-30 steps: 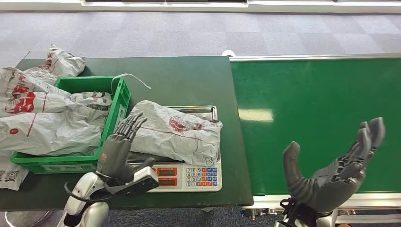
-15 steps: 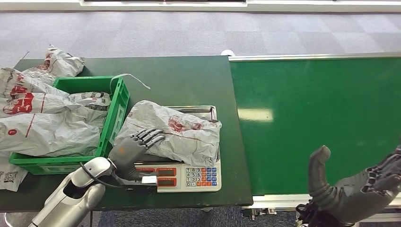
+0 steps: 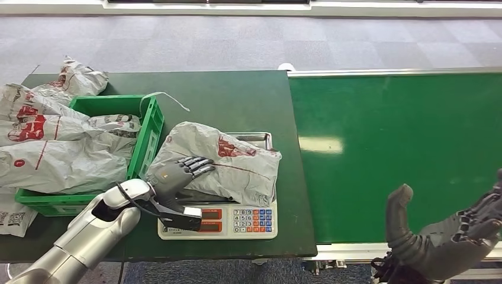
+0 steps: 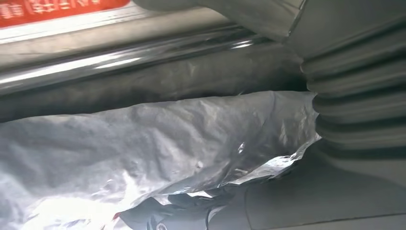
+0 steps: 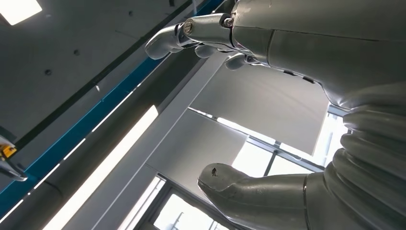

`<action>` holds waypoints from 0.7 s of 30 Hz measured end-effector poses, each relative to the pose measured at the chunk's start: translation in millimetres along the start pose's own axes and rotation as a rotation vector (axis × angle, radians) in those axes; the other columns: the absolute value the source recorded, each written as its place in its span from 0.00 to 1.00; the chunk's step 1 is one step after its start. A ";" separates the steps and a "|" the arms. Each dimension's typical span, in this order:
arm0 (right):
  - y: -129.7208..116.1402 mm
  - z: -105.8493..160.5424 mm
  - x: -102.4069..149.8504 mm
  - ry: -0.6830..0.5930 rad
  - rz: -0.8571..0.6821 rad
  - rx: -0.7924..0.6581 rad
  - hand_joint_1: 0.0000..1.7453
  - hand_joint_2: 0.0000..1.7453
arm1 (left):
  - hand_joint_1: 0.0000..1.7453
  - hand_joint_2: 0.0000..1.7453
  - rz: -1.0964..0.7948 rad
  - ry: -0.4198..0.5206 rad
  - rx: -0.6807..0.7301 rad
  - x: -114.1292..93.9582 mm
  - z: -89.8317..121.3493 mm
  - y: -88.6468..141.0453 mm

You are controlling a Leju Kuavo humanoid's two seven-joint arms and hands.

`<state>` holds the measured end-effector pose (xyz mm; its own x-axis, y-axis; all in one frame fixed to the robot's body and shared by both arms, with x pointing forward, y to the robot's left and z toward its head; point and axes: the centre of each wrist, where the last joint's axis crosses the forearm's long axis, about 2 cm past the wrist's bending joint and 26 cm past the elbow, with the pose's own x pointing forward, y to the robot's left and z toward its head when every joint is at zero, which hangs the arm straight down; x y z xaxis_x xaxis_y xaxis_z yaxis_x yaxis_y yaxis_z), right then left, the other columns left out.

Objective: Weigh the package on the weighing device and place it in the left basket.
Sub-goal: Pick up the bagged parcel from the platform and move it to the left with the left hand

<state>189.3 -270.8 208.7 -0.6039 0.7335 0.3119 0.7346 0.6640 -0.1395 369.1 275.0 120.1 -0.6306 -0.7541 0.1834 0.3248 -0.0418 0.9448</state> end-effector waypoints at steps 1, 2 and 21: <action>-0.1 0.1 -0.1 0.001 -0.001 0.000 0.00 1.00 | 0.00 1.00 0.004 -0.001 0.000 0.0 -1.2 0.7; -0.3 0.4 -0.2 0.003 -0.002 0.000 0.00 1.00 | 0.00 1.00 0.013 -0.001 0.001 0.3 -3.3 1.1; 7.8 12.4 0.8 0.071 -0.060 0.016 0.00 1.00 | 1.00 1.00 0.167 0.058 0.173 26.2 -46.6 -19.0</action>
<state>190.7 -263.3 196.2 -0.6228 0.6808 0.3855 0.6925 0.7090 -0.1333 379.3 225.6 94.3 -0.5348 -0.7778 0.3302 0.2927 0.1960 0.9359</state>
